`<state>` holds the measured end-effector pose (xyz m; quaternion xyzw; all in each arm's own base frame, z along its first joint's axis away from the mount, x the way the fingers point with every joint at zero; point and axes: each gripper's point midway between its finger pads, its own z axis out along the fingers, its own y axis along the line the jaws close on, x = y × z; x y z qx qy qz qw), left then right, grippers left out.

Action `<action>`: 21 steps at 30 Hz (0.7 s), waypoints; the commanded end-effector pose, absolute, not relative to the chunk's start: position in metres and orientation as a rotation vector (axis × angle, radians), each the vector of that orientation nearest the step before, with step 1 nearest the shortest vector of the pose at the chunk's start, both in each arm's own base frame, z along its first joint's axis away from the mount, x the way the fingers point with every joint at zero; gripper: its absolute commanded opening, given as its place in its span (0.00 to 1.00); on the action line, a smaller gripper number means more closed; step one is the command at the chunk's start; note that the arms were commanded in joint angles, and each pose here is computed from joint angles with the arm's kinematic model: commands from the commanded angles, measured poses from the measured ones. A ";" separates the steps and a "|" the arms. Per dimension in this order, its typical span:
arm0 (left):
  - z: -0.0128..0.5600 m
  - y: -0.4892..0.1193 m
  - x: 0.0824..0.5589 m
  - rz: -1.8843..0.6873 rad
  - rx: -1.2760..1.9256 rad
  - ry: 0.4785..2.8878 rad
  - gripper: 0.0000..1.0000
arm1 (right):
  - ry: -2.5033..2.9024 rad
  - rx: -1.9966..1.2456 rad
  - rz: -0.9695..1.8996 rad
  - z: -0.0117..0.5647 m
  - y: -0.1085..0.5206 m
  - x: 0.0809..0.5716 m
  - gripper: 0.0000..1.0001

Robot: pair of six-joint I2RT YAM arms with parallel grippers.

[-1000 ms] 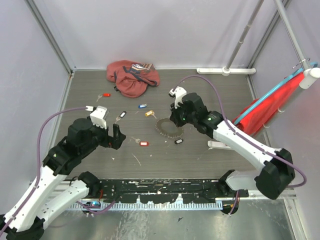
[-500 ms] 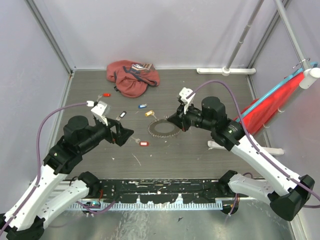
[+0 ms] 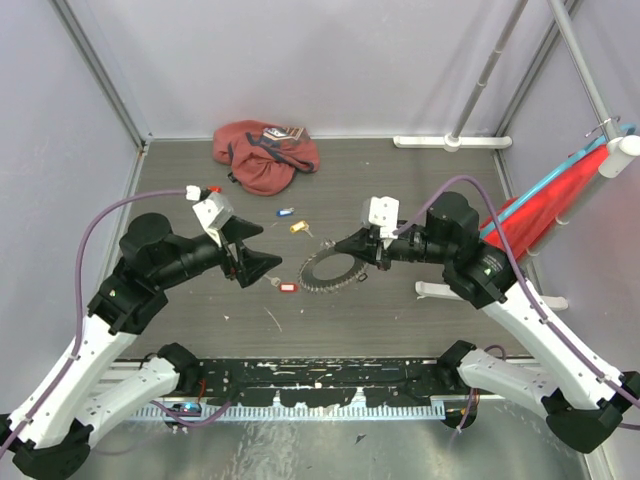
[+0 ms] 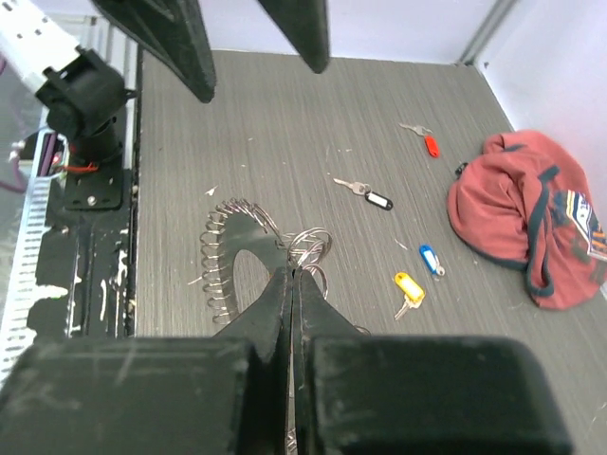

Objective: Put the keys on the keyring
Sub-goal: Pick up the keyring from the center of the board.

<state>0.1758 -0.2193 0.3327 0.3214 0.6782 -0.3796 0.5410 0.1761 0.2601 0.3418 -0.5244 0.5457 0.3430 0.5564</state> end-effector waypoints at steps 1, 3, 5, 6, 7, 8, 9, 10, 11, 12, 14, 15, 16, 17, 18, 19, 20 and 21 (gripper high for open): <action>0.378 -0.230 0.159 -0.950 0.906 1.395 0.84 | 1.085 -1.391 0.806 0.374 0.263 0.157 0.01; 0.385 -0.232 0.154 -0.966 0.943 1.355 0.84 | 1.059 -1.405 0.814 0.379 0.264 0.153 0.01; 0.390 -0.235 0.148 -0.989 0.978 1.318 0.84 | 1.025 -1.422 0.836 0.383 0.265 0.147 0.01; 0.393 -0.237 0.143 -1.006 1.002 1.290 0.84 | 1.007 -1.430 0.847 0.386 0.265 0.144 0.01; 0.396 -0.237 0.140 -1.013 1.016 1.274 0.84 | 0.993 -1.441 0.859 0.387 0.265 0.141 0.01; 0.398 -0.239 0.134 -1.033 1.046 1.241 0.82 | 0.969 -1.462 0.867 0.389 0.265 0.136 0.01; 0.400 -0.240 0.129 -1.045 1.073 1.212 0.81 | 0.953 -1.482 0.879 0.389 0.265 0.133 0.01; 0.401 -0.240 0.126 -1.052 1.092 1.184 0.80 | 0.942 -1.496 0.894 0.390 0.265 0.129 0.01; 0.403 -0.241 0.124 -1.058 1.102 1.159 0.80 | 0.936 -1.512 0.907 0.390 0.266 0.127 0.01; 0.405 -0.242 0.123 -1.060 1.107 1.142 0.79 | 0.930 -1.524 0.919 0.390 0.266 0.125 0.01; 0.406 -0.245 0.123 -1.071 1.119 1.119 0.78 | 0.913 -1.544 0.948 0.392 0.267 0.119 0.01; 0.407 -0.247 0.123 -1.078 1.128 1.108 0.77 | 0.907 -1.550 0.961 0.391 0.267 0.118 0.01; 0.408 -0.249 0.124 -1.086 1.138 1.100 0.76 | 0.896 -1.557 0.971 0.392 0.267 0.115 0.01; 0.408 -0.251 0.124 -1.097 1.150 1.093 0.74 | 0.884 -1.560 0.976 0.392 0.267 0.113 0.01; 0.409 -0.254 0.124 -1.109 1.165 1.083 0.73 | 0.879 -1.563 0.980 0.393 0.267 0.113 0.01; 0.408 -0.257 0.124 -1.125 1.181 1.076 0.70 | 0.872 -1.565 0.984 0.393 0.267 0.112 0.01; 0.408 -0.259 0.123 -1.140 1.198 1.065 0.68 | 0.869 -1.567 0.990 0.393 0.268 0.111 0.01; 0.408 -0.261 0.123 -1.154 1.214 1.057 0.66 | 0.866 -1.567 0.991 0.394 0.268 0.111 0.01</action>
